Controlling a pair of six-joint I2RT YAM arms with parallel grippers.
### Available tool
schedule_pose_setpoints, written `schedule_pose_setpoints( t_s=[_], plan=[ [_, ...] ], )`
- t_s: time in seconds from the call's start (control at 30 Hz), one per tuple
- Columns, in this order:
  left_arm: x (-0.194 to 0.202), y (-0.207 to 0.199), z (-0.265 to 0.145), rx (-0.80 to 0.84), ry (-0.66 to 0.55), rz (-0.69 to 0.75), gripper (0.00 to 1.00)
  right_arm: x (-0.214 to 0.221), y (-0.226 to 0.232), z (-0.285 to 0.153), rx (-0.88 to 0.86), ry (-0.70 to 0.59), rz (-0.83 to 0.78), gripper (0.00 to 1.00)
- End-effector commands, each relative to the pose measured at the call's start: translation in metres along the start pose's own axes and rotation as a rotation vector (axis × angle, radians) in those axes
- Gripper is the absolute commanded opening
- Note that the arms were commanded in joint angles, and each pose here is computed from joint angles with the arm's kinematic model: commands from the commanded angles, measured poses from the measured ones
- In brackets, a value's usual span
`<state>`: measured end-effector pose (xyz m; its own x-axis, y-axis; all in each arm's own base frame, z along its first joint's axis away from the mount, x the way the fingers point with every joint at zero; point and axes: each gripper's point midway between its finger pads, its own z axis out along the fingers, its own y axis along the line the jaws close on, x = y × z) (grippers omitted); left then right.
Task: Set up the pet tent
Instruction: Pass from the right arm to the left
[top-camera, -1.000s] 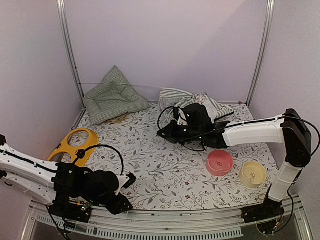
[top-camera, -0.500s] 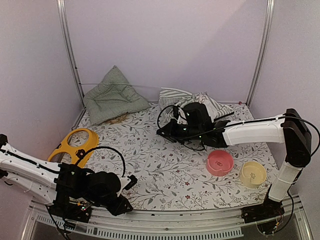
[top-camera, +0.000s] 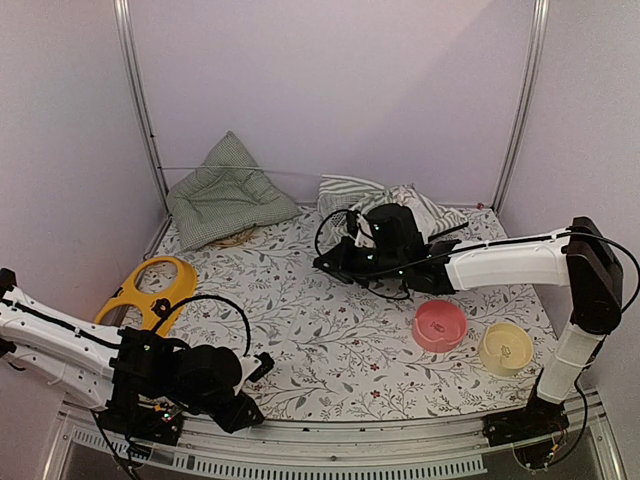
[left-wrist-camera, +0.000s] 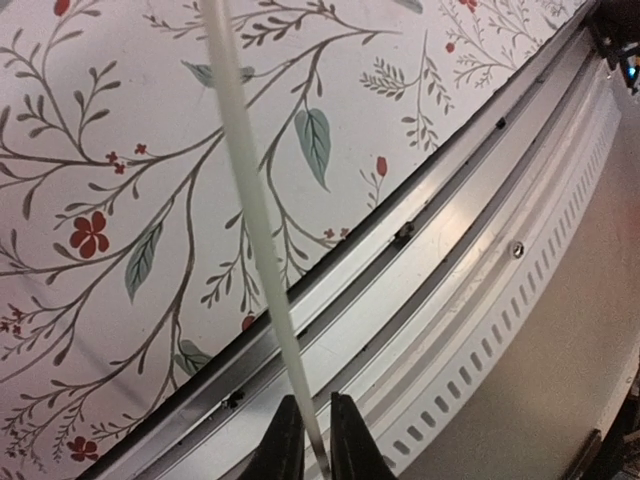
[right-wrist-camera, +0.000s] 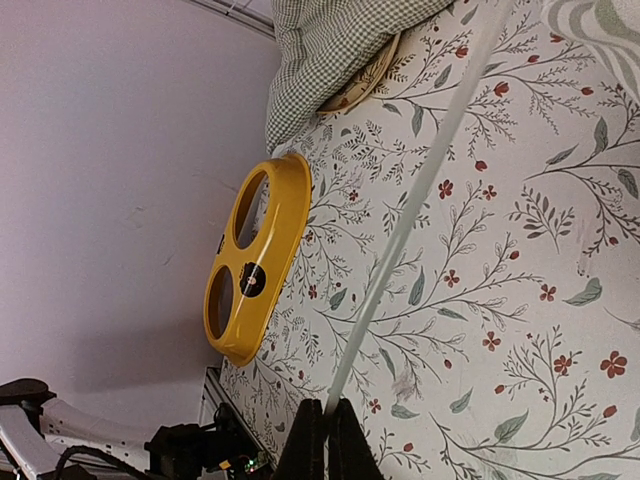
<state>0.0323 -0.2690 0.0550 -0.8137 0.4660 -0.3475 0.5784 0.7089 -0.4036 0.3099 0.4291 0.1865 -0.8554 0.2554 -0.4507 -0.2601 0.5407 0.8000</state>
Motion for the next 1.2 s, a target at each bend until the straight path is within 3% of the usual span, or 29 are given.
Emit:
schedule_pose_setpoints(
  t_s=[0.0, 0.07, 0.23, 0.4, 0.53, 0.8, 1.0, 1.17],
  plan=[
    [-0.004, -0.003, -0.003, -0.004, -0.027, 0.027, 0.07, -0.021, 0.013, 0.003, -0.040, -0.061, -0.068, 0.00],
    [-0.006, -0.003, -0.004, -0.010, -0.031, 0.030, 0.00, -0.021, 0.012, 0.003, -0.039, -0.061, -0.068, 0.00],
    [-0.011, -0.004, -0.008, -0.022, -0.046, 0.032, 0.00, -0.017, 0.009, 0.004, -0.031, -0.043, -0.071, 0.01],
    [-0.028, -0.004, -0.017, -0.065, -0.105, 0.037, 0.00, -0.012, 0.004, -0.003, -0.004, -0.026, -0.103, 0.44],
    [-0.040, -0.006, -0.025, -0.065, -0.147, 0.032, 0.00, -0.014, -0.001, -0.021, 0.041, -0.044, -0.171, 0.60],
    [-0.052, -0.011, -0.034, -0.047, -0.186, 0.029, 0.00, -0.030, -0.027, -0.068, 0.168, -0.150, -0.266, 0.65],
    [-0.054, -0.014, -0.035, -0.039, -0.184, 0.032, 0.00, -0.029, -0.044, -0.079, 0.198, -0.162, -0.370, 0.73],
    [-0.059, -0.017, -0.039, -0.038, -0.198, 0.038, 0.00, -0.047, -0.091, -0.095, 0.326, -0.249, -0.391, 0.81]
  ],
)
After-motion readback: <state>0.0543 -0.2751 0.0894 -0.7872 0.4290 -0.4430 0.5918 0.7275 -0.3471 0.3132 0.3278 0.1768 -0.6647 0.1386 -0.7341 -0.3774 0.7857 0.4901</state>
